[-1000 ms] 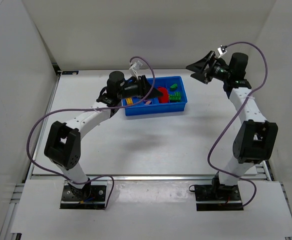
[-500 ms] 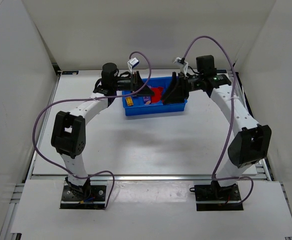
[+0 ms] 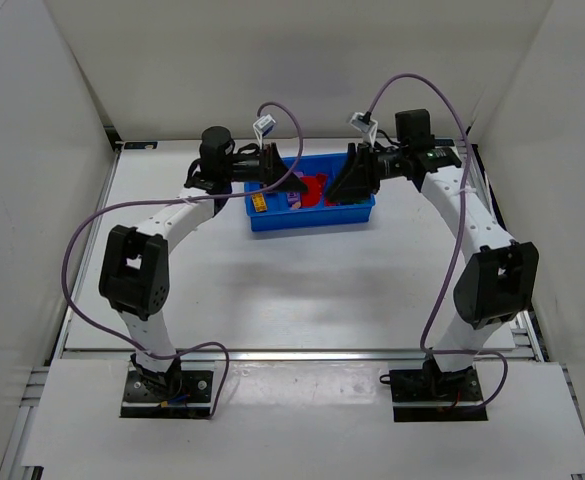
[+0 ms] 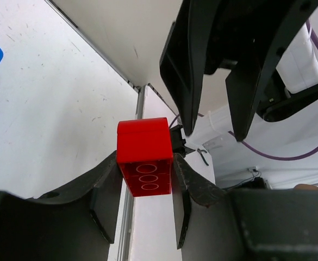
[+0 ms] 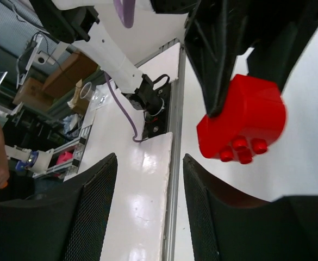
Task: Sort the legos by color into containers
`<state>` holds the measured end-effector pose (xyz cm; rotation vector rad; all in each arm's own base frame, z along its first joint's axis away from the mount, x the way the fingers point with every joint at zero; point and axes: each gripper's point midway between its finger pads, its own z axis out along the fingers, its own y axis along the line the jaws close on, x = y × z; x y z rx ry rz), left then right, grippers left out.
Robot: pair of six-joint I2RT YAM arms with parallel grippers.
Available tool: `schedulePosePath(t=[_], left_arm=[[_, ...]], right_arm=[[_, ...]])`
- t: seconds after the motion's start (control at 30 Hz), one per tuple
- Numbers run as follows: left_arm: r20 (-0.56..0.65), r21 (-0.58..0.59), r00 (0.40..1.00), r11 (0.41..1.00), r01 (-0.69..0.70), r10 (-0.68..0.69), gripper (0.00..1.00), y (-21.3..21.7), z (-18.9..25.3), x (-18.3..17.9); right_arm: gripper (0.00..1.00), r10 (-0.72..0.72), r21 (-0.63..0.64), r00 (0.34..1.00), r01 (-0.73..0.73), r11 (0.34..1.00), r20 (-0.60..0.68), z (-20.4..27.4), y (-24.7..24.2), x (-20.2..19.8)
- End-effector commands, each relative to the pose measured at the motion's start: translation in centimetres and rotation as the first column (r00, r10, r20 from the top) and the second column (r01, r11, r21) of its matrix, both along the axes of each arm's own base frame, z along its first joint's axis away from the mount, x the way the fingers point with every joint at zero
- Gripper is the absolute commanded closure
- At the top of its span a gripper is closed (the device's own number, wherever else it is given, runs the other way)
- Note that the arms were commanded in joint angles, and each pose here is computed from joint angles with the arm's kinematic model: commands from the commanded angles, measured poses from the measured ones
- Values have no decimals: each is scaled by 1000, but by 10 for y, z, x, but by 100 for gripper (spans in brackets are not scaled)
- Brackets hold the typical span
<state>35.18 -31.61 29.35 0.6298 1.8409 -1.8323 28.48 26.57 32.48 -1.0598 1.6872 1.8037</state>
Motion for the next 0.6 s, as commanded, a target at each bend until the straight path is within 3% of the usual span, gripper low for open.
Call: schedulePosePath(t=[0.0,0.3,0.57], left_arm=[[129,-32,992,999,-10,14,89,9,31,-13],[187,-47,982,999,6,3,90,8,47,-19],[204,-56,979,998,27,-15,90,0,57,-22]], right_arm=[[44,-9,27,998,7,1000,69,23,-3,5],[33,-62,-24,998,62,998,-8,3,2,25],[30,-102,-49,994,100,994,-39,-7,8,43]])
